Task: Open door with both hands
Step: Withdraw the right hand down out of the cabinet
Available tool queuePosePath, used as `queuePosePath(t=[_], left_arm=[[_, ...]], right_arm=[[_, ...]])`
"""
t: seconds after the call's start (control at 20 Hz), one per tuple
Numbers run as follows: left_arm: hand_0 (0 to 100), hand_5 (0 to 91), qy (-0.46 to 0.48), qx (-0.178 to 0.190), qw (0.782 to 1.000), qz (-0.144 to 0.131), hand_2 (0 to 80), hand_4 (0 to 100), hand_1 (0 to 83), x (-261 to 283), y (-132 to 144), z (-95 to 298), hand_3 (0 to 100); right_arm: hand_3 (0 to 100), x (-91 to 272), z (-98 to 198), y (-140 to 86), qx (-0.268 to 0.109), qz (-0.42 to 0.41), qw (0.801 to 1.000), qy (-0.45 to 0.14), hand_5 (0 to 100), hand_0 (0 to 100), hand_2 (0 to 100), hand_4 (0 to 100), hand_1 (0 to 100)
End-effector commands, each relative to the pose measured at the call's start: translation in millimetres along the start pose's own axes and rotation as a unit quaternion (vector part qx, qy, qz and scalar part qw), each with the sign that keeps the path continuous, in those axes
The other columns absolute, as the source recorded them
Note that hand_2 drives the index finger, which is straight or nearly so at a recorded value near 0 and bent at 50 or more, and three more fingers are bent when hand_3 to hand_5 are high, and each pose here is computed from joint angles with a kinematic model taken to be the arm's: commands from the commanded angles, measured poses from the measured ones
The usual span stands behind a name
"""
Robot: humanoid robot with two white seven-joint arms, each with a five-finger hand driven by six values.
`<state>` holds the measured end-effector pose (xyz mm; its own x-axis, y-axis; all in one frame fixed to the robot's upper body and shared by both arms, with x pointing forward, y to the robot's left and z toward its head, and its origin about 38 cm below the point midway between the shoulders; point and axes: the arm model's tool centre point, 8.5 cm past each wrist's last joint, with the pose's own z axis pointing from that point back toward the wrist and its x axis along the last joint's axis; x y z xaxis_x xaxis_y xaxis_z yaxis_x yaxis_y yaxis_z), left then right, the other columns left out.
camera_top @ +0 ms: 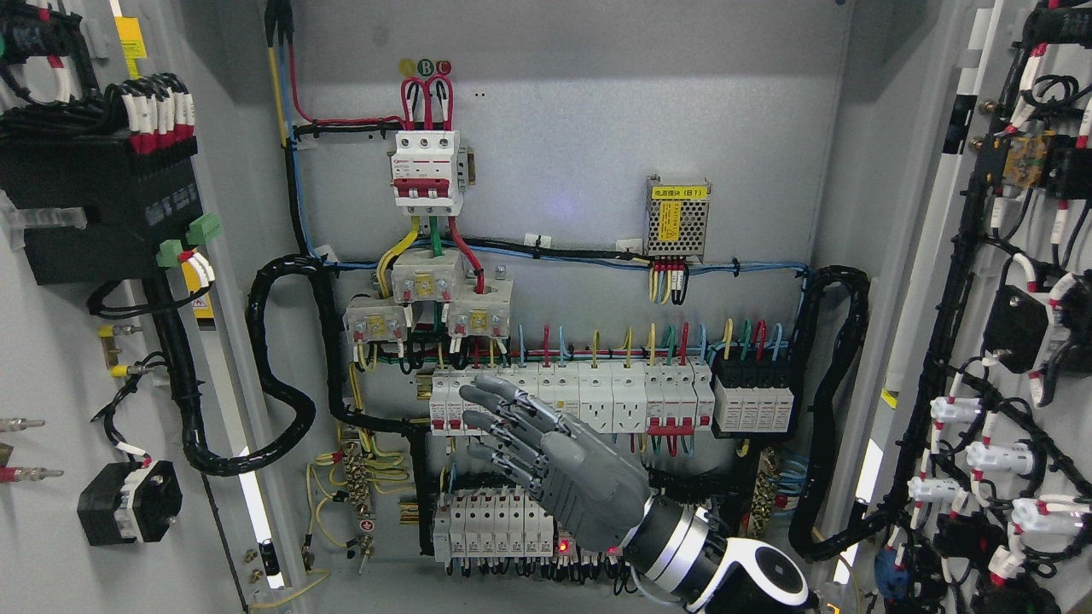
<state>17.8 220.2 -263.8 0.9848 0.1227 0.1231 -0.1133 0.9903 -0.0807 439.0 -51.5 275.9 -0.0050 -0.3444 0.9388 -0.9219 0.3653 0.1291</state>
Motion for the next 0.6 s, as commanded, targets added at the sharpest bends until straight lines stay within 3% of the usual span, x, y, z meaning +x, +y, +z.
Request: queuePosePath(t=[0.0, 0.35, 0.55], left_arm=[[12, 0.0, -0.024, -0.006, 1.000, -0.004, 0.0, 0, 55.6, 21.0, -3.6, -2.3, 0], [12, 0.0, -0.019, -0.006, 1.000, -0.003, 0.0, 0, 55.6, 16.7, -3.7, -2.0, 0], [12, 0.0, -0.015, -0.004, 1.000, -0.002, 0.0, 0, 55.6, 14.8, -2.3, -1.8, 0]], right_arm=[[0, -64.1, -22.5, 77.3, 0.105, 0.018, 0.990, 0.098, 0, 0, 4, 0, 50], [0, -108.4, -36.6, 127.7, 0.161, 0.036, 0.974, 0.154, 0, 0, 4, 0, 50], [0, -116.6, -48.4, 145.7, 0.179, 0.023, 0.971, 0.154, 0, 0, 4, 0, 50]])
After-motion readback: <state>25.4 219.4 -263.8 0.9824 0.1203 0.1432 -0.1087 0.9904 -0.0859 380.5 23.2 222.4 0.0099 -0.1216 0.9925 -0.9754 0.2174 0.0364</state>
